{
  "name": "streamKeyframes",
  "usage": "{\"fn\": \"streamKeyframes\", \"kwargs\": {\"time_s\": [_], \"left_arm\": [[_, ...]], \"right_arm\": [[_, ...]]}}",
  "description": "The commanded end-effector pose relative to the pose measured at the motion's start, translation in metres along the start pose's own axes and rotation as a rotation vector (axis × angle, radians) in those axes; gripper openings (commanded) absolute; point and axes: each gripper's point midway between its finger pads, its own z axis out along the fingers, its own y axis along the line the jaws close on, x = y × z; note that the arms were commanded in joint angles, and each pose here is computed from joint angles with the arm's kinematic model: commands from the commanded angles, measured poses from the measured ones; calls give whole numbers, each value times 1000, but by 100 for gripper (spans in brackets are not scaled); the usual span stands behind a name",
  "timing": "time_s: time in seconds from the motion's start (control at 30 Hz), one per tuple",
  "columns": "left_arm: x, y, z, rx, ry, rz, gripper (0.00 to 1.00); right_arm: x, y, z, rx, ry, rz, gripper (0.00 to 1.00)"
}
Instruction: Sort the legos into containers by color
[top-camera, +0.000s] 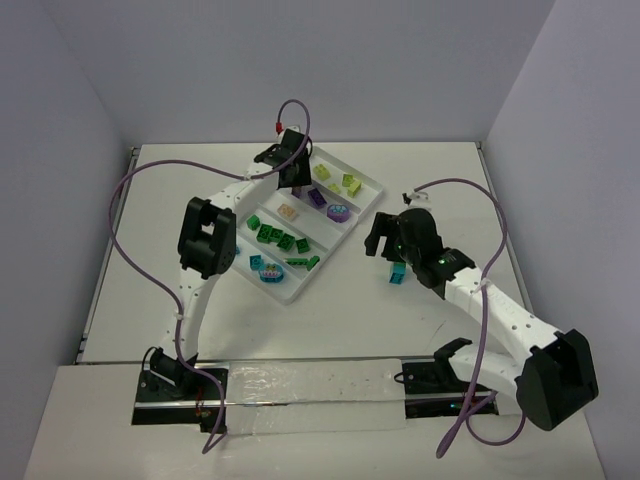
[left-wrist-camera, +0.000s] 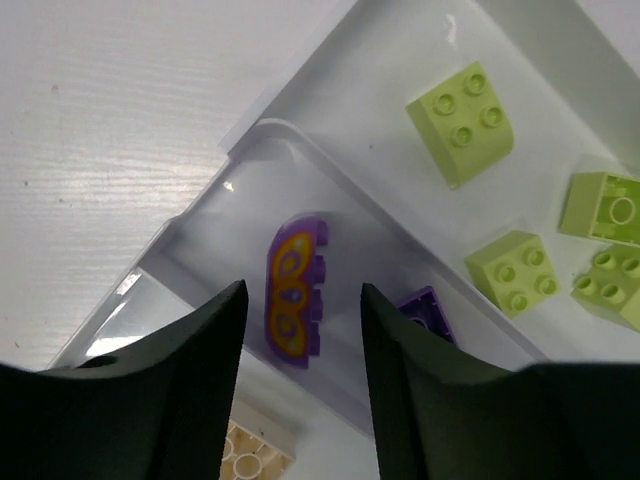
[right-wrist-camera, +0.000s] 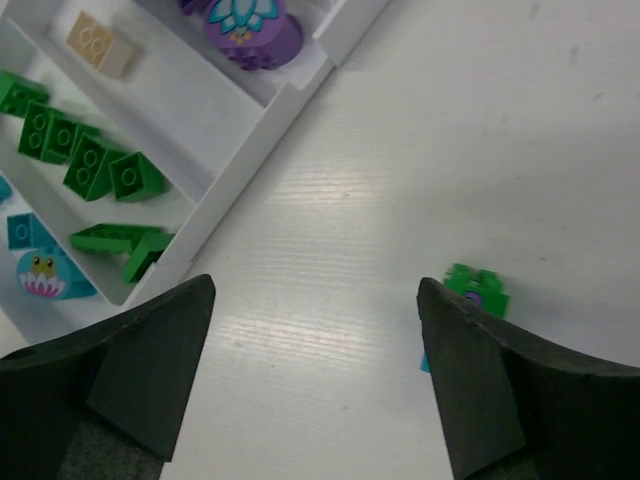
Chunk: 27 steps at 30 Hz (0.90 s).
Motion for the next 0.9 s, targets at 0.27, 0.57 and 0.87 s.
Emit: {"fn": "streamKeyframes", "kwargs": {"time_s": [0.27, 0.57, 0.87], "left_arm": [[-40, -26, -50, 104, -110, -26, 72], [-41, -47, -128, 226, -147, -54, 72], [-23, -52, -156, 281, -141, -81, 71]], "right_arm": [[22, -62, -19, 256, 2, 66, 95], [38, -73, -10, 325, 58, 91, 94], [55, -74, 8, 324, 110, 100, 72]]}}
